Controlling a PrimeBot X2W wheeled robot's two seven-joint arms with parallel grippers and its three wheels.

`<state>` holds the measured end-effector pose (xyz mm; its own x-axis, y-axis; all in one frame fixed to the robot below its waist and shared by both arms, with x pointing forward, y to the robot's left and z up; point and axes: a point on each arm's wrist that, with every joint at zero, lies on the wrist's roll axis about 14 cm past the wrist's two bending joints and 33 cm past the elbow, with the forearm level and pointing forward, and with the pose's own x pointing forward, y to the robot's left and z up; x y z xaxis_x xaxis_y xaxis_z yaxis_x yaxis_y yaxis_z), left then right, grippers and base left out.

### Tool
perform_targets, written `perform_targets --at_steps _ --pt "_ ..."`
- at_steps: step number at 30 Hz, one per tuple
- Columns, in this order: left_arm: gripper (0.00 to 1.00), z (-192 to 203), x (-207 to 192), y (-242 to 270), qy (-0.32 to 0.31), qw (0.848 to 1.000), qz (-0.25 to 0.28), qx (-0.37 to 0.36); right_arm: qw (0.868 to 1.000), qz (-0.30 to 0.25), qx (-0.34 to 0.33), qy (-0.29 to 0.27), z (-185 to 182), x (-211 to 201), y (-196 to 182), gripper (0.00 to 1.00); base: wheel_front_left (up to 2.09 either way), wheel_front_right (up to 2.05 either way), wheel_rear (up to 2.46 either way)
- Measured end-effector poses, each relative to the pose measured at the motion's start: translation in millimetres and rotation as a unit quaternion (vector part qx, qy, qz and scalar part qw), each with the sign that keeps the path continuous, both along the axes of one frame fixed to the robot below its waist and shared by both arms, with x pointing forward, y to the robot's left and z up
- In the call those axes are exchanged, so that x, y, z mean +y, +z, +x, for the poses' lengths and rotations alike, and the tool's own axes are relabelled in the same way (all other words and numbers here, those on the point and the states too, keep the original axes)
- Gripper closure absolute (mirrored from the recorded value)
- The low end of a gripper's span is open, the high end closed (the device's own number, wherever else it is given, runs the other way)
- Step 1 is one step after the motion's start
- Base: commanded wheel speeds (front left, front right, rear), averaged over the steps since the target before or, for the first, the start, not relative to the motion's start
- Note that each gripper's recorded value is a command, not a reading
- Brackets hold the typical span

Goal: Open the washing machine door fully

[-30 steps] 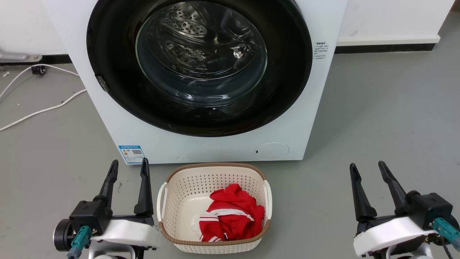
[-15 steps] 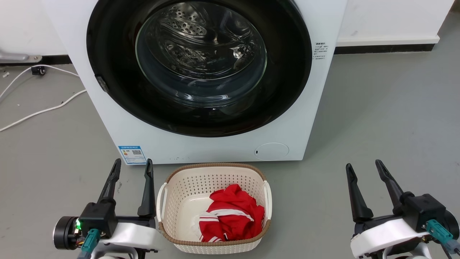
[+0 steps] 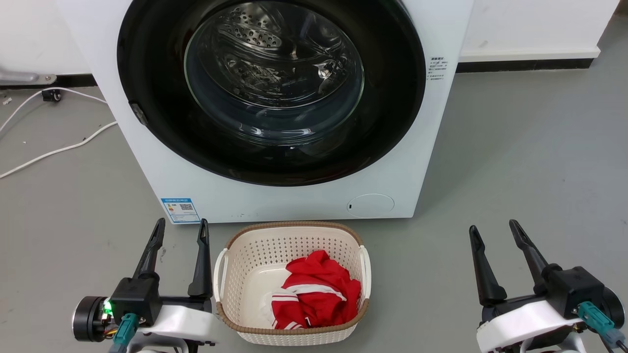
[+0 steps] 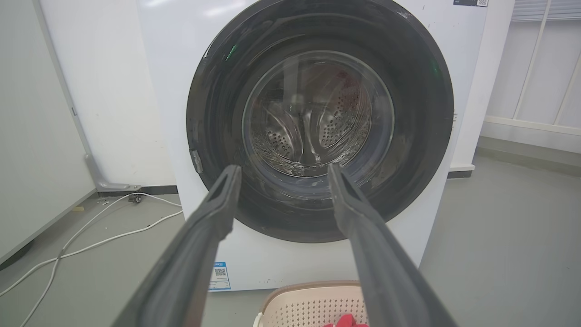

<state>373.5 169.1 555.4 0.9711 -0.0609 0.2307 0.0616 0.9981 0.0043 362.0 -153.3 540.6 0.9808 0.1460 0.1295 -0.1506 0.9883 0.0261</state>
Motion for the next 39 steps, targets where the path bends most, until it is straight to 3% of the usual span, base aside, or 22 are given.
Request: perform_targets --at_steps 9,10,12,16,18,21,23,26,29,31,34,36,38,39 --pt "0.0 0.7 0.4 -1.1 0.001 1.0 0.0 0.002 1.0 0.007 0.003 -0.002 0.1 -1.7 -2.4 0.0 0.0 0.0 0.0" --pt "0.0 0.8 0.2 -1.2 0.0 1.0 0.0 0.002 1.0 0.01 0.003 -0.002 0.0 -1.8 -2.2 0.38 0.0 0.0 0.0" --pt "0.0 1.0 -0.2 -1.2 0.0 1.0 0.0 0.002 1.0 0.013 0.002 -0.003 -0.2 -2.0 -2.0 1.0 0.0 0.0 0.0" --pt "0.0 1.6 -0.9 -1.7 -0.001 1.0 0.0 0.003 0.999 0.04 -0.009 -0.003 -0.6 -3.0 2.2 1.0 0.0 0.0 0.0" --pt "0.0 1.8 -1.3 -1.8 -0.002 1.0 0.0 0.003 0.992 0.126 -0.013 -0.005 -0.9 -6.1 5.9 1.0 0.0 0.0 0.0" --pt "0.0 2.0 -1.4 -2.1 -0.002 1.0 0.0 0.003 0.956 0.293 -0.025 -0.008 -0.4 -12.0 13.5 1.0 0.0 0.0 0.0" --pt "0.0 2.3 -1.8 -1.7 -0.002 1.0 0.0 0.003 0.911 0.411 -0.039 -0.007 2.3 -18.5 24.1 1.0 0.0 0.0 0.0" --pt "0.0 3.4 -1.8 -2.6 -0.002 1.0 -0.001 0.004 0.835 0.547 -0.06 -0.009 7.1 -33.7 36.8 1.0 0.0 0.0 0.0" --pt "0.0 5.1 -1.2 -3.7 -0.001 1.0 -0.001 0.005 0.773 0.628 -0.085 -0.015 12.2 -54.4 47.9 1.0 0.0 0.0 0.0" --pt "0.0 7.1 -0.6 -4.3 0.0 1.0 -0.001 0.006 0.743 0.662 -0.103 -0.016 17.2 -66.7 55.8 1.0 0.0 0.0 0.0" --pt "0.0 11.6 -0.2 -7.5 0.0 1.0 -0.005 0.01 0.717 0.685 -0.126 -0.008 28.3 -76.6 70.1 1.0 0.0 0.0 0.0" --pt "0.0 16.0 0.4 -8.0 0.001 1.0 -0.006 0.011 0.718 0.681 -0.141 0.002 37.9 -79.4 83.1 1.0 0.0 0.0 0.0" --pt "0.0 21.5 0.8 -7.5 0.001 1.0 -0.007 0.009 0.71 0.689 -0.146 0.011 50.2 -82.1 90.5 1.0 0.0 0.0 0.0" --pt "0.0 24.4 1.2 -8.1 0.002 1.0 -0.007 0.01 0.714 0.684 -0.148 0.014 56.9 -84.1 94.0 1.0 0.0 0.0 0.0"
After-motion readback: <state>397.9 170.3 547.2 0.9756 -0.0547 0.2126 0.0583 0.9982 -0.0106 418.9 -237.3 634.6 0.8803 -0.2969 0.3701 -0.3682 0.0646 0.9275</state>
